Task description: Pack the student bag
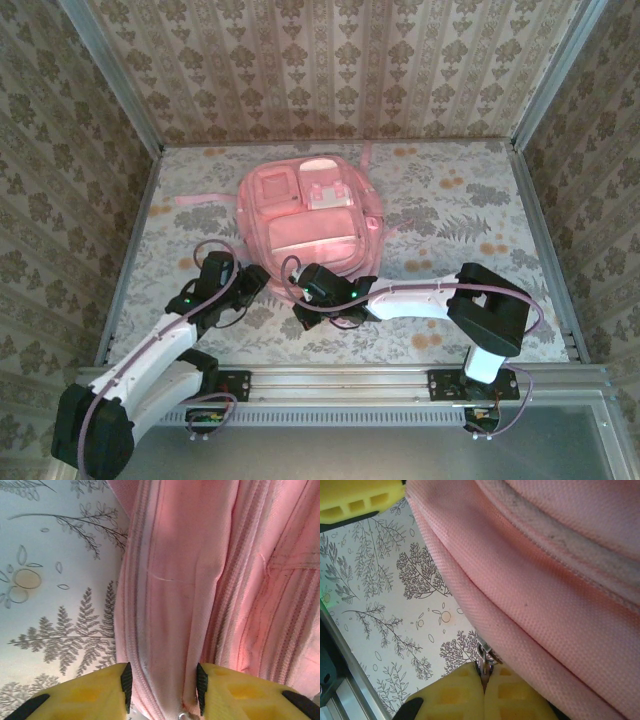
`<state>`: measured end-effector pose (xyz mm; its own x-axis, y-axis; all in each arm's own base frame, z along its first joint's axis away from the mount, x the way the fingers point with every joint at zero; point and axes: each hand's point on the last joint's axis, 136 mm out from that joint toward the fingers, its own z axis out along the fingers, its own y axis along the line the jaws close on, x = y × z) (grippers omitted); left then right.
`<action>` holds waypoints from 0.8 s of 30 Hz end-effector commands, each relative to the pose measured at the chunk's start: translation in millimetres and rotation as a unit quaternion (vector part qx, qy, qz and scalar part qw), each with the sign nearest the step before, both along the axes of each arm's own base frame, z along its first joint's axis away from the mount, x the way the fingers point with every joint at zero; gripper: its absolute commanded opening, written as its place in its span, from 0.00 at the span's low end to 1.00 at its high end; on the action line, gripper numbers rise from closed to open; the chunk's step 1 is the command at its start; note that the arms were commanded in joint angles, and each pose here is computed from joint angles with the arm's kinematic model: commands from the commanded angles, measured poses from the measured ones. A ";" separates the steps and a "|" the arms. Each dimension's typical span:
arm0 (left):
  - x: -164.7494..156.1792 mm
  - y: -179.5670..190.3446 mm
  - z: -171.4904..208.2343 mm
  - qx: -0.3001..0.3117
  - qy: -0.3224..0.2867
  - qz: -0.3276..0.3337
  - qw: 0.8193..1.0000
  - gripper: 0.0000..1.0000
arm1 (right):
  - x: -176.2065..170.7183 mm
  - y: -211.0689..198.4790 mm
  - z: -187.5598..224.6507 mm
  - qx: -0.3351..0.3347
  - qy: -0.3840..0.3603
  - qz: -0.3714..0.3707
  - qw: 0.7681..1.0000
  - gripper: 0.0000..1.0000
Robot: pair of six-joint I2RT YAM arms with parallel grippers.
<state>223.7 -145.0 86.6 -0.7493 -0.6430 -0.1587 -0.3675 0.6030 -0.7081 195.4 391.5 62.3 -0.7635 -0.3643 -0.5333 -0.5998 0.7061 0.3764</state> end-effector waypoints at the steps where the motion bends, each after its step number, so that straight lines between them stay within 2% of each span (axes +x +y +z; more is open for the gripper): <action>1: 3.6 -11.0 4.4 -0.014 -0.008 -0.009 1.000 0.39 | -4.0 0.5 1.6 0.009 -0.001 0.003 1.000 0.00; 4: 6.9 -12.7 6.0 -0.009 -0.014 -0.013 1.000 0.35 | -3.4 -1.4 -0.4 0.006 -0.002 -0.001 1.000 0.00; 10: 13.8 -6.9 14.2 0.024 -0.039 -0.017 0.999 0.10 | -4.7 -10.6 -5.0 -0.013 -0.002 -0.005 1.000 0.00; 13: 16.0 -1.9 18.0 0.040 -0.050 -0.014 0.998 0.02 | -6.0 -20.5 -7.7 -0.026 -0.003 -0.011 1.000 0.00; 24: 18.9 5.1 18.5 0.060 -0.056 -0.013 0.997 0.00 | -14.3 -65.0 -16.8 -0.066 -0.004 -0.036 0.997 0.00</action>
<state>228.3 -151.9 90.3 -0.7852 -0.5727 -0.2356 -0.2872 0.6738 -0.6808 188.6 358.7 62.9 -0.7573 -0.3465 -0.5536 -0.5856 0.7355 0.3407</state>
